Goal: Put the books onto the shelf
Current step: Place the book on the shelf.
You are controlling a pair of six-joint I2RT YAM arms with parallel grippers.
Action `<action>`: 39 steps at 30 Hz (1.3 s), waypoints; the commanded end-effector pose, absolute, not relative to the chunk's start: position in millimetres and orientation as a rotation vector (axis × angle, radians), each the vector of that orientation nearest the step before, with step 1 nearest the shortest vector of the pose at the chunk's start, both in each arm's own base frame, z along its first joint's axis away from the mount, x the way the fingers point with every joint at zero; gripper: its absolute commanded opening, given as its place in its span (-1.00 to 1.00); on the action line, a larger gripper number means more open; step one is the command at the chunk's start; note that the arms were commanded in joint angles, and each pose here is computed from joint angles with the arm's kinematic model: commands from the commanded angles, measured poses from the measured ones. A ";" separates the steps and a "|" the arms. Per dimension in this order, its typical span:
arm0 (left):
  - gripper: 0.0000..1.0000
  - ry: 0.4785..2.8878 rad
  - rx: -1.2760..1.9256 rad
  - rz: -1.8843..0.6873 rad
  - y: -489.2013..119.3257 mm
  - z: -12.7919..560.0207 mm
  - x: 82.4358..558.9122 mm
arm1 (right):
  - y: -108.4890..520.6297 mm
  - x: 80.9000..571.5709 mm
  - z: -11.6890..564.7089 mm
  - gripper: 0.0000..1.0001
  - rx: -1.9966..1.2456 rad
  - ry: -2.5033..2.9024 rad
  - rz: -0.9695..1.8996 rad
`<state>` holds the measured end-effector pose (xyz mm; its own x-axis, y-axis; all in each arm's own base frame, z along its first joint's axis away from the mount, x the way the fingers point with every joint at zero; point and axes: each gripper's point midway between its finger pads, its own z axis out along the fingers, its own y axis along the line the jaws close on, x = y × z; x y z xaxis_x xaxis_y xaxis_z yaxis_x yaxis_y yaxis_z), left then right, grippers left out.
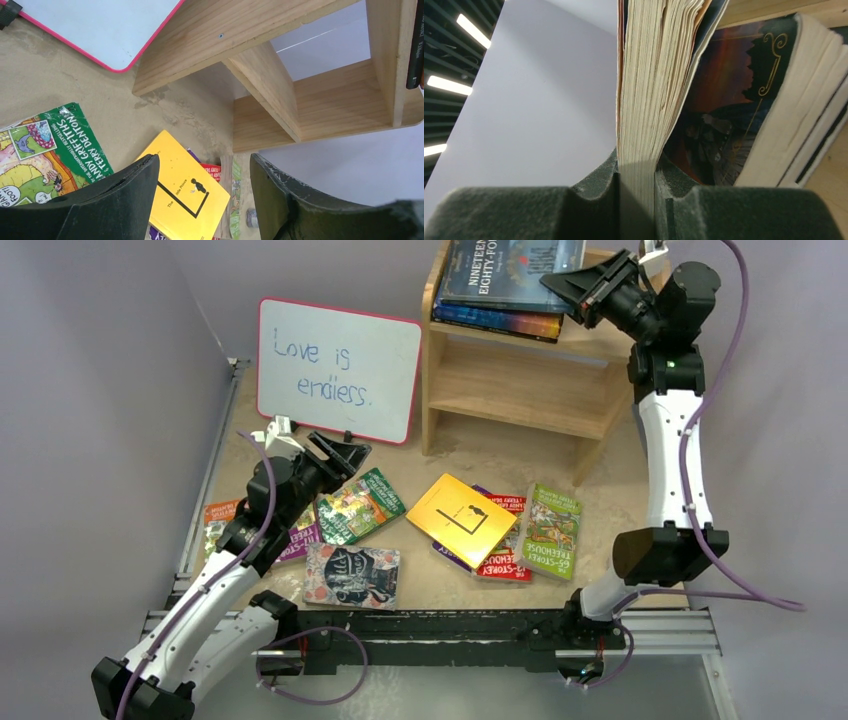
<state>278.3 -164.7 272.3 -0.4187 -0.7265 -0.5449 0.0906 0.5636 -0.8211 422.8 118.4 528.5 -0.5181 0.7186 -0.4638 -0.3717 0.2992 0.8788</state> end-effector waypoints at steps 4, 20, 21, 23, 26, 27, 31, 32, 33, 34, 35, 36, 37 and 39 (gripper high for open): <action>0.30 1.699 -0.557 -0.959 -150.1 287.3 281.1 | 133.1 405.2 558.3 -0.32 0.245 1.536 1.405; 0.28 1.741 -0.562 -0.918 -147.8 273.8 281.3 | 102.7 417.9 540.4 0.42 0.231 1.640 0.995; 0.28 1.742 -0.563 -0.917 -147.8 273.3 281.2 | 98.4 418.3 538.0 0.44 0.224 1.649 0.944; 0.28 1.746 -0.562 -0.917 -148.0 271.9 281.1 | 89.1 418.3 532.9 0.45 0.217 1.666 0.850; 0.28 1.754 -0.560 -0.913 -148.5 269.8 281.7 | 72.3 420.0 525.5 0.47 0.215 1.682 0.689; 0.28 1.756 -0.560 -0.911 -148.6 269.1 281.9 | 66.1 420.3 523.0 0.47 0.219 1.686 0.639; 0.28 1.755 -0.553 -0.913 -149.0 270.5 281.4 | 53.9 417.8 515.0 0.44 0.218 1.696 0.537; 0.28 1.755 -0.548 -0.913 -149.2 271.5 281.2 | 54.5 415.4 514.5 0.42 0.207 1.696 0.533; 0.28 1.752 -0.540 -0.918 -150.1 274.0 280.8 | 56.8 412.4 514.8 0.37 0.190 1.694 0.537; 0.27 1.747 -0.524 -0.927 -151.9 278.4 280.6 | 58.3 410.4 513.0 0.28 0.178 1.697 0.539; 0.28 1.740 -0.503 -0.938 -154.1 283.3 280.3 | 59.7 407.2 513.8 0.22 0.163 1.692 0.541; 0.28 1.731 -0.480 -0.950 -156.4 289.9 280.1 | 60.6 404.7 514.1 0.18 0.154 1.687 0.543; 0.28 1.724 -0.460 -0.961 -158.9 295.0 280.1 | 61.0 401.4 515.5 0.14 0.148 1.680 0.544; 0.26 1.706 -0.421 -0.981 -163.2 306.8 279.9 | 63.4 396.4 517.4 0.04 0.136 1.671 0.556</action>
<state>278.7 -154.3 262.5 -0.3988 -0.7137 -0.5759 0.0499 0.6102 -0.7907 419.2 62.6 492.3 -0.2709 0.4490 -0.8515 -0.1643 0.8500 0.5005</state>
